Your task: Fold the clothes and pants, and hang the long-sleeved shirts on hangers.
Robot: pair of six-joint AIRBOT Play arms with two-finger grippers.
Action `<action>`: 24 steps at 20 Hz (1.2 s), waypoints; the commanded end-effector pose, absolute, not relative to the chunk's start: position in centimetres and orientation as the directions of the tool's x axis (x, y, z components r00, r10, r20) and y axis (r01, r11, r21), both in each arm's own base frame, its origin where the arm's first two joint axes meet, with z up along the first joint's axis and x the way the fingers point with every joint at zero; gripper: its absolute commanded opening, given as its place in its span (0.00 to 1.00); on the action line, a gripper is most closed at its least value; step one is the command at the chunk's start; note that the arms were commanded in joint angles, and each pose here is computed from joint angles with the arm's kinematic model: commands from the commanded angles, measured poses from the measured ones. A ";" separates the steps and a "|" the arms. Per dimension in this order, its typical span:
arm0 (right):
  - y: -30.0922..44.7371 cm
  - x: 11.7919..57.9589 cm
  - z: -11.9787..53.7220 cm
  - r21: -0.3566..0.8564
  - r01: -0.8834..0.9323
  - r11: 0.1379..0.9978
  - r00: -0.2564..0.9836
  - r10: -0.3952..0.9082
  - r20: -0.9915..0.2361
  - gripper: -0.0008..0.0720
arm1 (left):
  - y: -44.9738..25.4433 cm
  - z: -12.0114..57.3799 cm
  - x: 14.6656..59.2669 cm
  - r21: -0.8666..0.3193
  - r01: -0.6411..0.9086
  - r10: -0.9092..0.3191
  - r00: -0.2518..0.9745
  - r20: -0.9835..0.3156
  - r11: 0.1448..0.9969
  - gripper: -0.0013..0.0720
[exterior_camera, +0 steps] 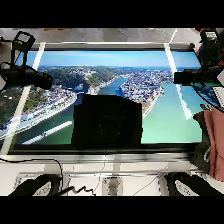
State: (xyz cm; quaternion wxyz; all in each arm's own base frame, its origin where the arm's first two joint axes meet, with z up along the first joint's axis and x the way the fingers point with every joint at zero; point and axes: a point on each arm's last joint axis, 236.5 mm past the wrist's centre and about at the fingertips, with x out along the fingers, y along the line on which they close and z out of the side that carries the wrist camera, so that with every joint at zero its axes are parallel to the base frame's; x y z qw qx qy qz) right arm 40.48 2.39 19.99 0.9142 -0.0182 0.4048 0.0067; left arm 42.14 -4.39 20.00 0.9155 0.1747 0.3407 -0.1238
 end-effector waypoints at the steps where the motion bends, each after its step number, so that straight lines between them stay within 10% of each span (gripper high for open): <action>1: 2.4 40.5 20.0 -0.028 -0.028 0.999 0.672 -0.002 -0.741 0.05 | -4.4 20.1 42.1 0.237 0.345 -0.107 0.739 -0.666 0.908 0.68; 18: 0.7 41.1 20.0 -0.166 -0.110 0.980 0.681 -0.047 -0.731 0.05 | -4.4 20.1 42.1 0.236 0.345 -0.107 0.738 -0.666 0.909 0.68; 21: -3.4 38.8 14.3 -0.172 -0.097 0.980 0.495 -0.102 -0.863 0.05 | -5.0 20.1 42.1 0.206 0.354 -0.136 0.736 -0.663 0.912 0.68; 24: -2.9 33.2 4.3 0.088 -0.036 0.995 0.183 0.093 -0.979 0.05 | -6.8 20.3 41.9 0.130 0.379 -0.208 0.728 -0.653 0.916 0.68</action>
